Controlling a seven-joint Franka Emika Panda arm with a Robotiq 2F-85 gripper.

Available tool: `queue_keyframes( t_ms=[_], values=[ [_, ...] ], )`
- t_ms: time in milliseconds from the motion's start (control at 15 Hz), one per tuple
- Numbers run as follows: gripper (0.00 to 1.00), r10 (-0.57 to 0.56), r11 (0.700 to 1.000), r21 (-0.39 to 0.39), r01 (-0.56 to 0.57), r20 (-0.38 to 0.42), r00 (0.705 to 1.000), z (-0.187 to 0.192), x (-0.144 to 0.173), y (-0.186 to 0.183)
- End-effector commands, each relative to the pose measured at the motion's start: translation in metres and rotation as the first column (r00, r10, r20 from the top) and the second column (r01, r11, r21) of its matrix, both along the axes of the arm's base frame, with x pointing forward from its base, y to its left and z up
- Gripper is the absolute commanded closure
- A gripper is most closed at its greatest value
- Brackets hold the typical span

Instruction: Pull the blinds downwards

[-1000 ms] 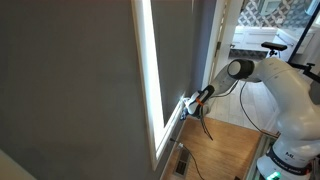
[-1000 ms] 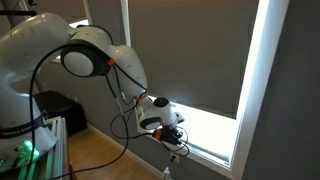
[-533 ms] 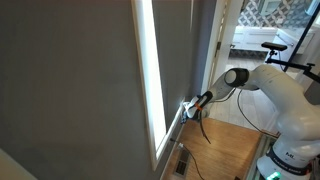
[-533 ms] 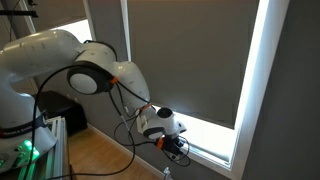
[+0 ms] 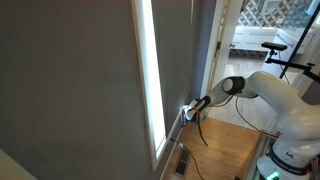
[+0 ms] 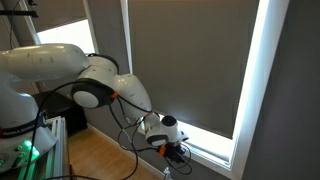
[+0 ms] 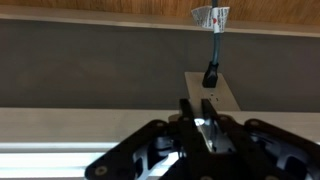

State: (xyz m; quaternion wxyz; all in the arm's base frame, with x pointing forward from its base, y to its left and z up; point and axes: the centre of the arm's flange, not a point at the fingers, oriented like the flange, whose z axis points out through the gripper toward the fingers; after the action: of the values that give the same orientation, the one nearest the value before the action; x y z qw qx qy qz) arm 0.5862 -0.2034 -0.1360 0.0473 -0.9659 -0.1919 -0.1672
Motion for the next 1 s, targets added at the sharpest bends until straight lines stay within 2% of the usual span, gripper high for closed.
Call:
queue_keyframes(
  t_ms=[0,467,600,733,933],
  values=[
    [0.96,0.014,1.000,-0.020,-0.015,-0.039,0.999,-0.046,0.008,-0.015],
    [0.96,0.029,0.999,-0.030,-0.030,-0.044,0.999,-0.043,0.006,-0.016],
    [0.59,0.043,0.999,-0.022,-0.044,-0.031,0.999,-0.037,0.009,-0.010],
    [0.49,0.063,0.998,-0.021,-0.064,-0.022,0.998,-0.035,0.008,-0.005],
    [0.44,0.083,0.996,-0.022,-0.084,-0.015,0.996,-0.029,0.008,0.001]
  ],
)
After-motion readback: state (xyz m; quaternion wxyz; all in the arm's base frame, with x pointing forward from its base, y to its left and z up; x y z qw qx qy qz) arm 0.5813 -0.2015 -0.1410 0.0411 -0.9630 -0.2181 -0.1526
